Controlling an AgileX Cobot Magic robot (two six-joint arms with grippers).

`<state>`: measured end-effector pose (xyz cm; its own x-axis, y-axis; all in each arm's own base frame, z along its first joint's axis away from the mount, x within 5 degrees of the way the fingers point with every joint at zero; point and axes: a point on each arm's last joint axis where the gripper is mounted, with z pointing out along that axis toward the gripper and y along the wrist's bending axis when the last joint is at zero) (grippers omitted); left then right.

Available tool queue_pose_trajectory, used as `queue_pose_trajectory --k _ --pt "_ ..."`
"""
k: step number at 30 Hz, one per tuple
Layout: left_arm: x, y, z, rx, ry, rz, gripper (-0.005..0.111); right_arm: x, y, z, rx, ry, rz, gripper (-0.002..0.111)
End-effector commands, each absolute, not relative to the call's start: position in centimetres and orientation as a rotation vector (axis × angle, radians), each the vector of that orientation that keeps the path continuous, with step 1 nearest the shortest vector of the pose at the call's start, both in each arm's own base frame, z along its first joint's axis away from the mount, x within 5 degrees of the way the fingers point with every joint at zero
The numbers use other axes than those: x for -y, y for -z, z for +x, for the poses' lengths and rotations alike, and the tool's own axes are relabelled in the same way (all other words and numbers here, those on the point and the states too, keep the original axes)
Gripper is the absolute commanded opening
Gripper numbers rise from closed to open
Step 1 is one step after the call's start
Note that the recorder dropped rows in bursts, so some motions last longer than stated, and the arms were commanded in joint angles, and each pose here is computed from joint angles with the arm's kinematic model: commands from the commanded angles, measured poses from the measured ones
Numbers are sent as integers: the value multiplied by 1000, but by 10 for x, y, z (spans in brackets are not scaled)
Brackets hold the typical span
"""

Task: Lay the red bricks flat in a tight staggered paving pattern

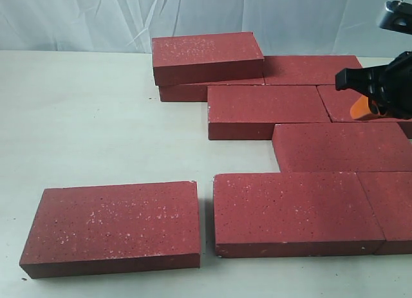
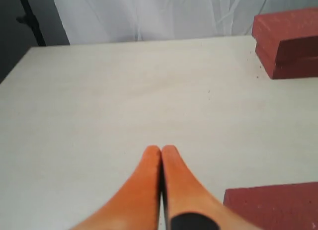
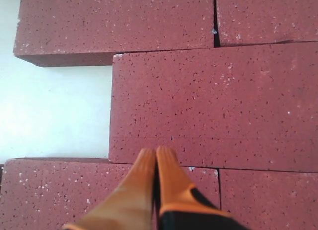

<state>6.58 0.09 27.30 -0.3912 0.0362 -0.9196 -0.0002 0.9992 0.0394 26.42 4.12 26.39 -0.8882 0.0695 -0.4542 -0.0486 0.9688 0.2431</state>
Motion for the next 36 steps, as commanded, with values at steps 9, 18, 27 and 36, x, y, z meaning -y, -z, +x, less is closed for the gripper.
queue_pose_trajectory --k 9,18,27,36 --pt "1 -285 108 -2374 -19 98 0 -41 -265 264 -2629 -374 45 -1" --pt "21 -279 139 -2561 50 354 0 -42 -266 264 -2627 -385 52 -1" --pt "52 -260 152 -2624 78 734 0 -42 -266 264 -2627 -386 50 -1" --pt "98 -243 153 -2471 291 1259 0 -42 -266 264 -2625 -389 54 -1"
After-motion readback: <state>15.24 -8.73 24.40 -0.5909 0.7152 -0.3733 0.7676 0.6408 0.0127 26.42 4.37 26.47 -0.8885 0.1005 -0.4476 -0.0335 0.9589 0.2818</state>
